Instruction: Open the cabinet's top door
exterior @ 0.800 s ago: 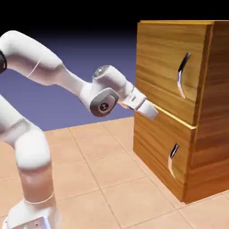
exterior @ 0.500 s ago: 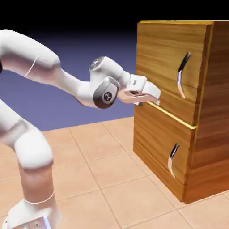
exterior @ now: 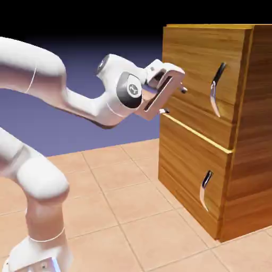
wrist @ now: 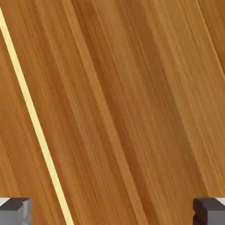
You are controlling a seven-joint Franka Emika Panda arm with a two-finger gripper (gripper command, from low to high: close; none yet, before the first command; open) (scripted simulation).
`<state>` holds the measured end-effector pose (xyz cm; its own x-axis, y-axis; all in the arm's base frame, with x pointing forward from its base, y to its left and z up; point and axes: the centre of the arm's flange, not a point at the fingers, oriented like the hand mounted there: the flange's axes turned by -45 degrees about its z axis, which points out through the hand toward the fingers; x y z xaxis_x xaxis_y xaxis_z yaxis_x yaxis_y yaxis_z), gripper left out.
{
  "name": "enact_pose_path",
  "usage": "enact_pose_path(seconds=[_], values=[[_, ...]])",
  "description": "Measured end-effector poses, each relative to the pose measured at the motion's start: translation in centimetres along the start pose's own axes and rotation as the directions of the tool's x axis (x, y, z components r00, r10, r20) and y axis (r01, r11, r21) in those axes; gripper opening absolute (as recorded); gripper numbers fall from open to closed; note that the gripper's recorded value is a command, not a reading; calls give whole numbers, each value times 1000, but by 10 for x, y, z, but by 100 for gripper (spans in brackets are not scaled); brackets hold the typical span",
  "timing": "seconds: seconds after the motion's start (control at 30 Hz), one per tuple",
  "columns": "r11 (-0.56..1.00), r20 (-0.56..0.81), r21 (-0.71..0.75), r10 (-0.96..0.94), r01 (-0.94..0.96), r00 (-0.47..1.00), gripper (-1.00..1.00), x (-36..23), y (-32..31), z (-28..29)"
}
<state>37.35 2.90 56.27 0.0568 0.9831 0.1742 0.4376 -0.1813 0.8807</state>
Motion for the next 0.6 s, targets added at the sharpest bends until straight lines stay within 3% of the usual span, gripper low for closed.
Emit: enact_pose_path(seconds=[0.27, 0.6], values=[[915, 22, -105, -389, 389, 921, 0, -10, 12, -13], [610, 153, -183, -757, 771, 635, 0, -36, 21, -18]])
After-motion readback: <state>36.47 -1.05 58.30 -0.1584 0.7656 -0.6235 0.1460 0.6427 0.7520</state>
